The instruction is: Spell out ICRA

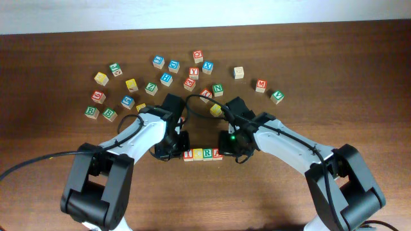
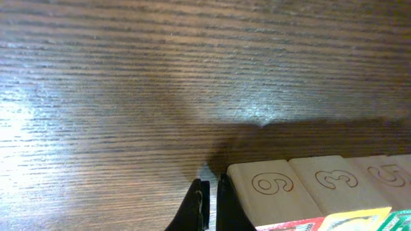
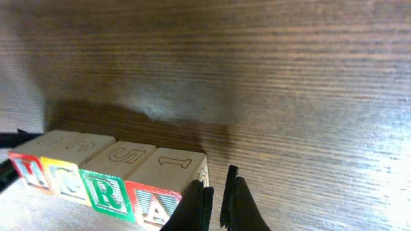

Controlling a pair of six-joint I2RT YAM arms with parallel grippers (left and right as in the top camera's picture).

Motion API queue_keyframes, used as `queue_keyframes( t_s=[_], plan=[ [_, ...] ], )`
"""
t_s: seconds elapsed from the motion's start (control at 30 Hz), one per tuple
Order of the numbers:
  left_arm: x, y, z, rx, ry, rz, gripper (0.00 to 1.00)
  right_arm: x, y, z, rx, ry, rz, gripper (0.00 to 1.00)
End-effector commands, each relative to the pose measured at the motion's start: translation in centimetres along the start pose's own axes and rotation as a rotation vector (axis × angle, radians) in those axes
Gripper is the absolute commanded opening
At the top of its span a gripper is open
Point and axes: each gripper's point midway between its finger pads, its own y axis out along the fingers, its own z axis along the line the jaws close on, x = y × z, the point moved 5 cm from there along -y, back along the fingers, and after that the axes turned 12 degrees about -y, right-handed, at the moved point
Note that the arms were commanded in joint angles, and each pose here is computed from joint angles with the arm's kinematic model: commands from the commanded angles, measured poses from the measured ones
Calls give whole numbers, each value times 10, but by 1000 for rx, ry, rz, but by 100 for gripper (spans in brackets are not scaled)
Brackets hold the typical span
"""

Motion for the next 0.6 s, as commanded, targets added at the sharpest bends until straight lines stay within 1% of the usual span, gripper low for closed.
queue_keyframes(
  t_s=[0.0,0.3,0.57],
  plan=[
    [-6,3,-2,-13,-5,36,0,0,3,8,30,-12,2,4],
    [-2,3,-4,-26,0,20,0,-6,3,6,16,-2,31,4],
    [-3,3,-3,-22,-1,24,0,-4,3,3,-7,-4,18,4]
  ],
)
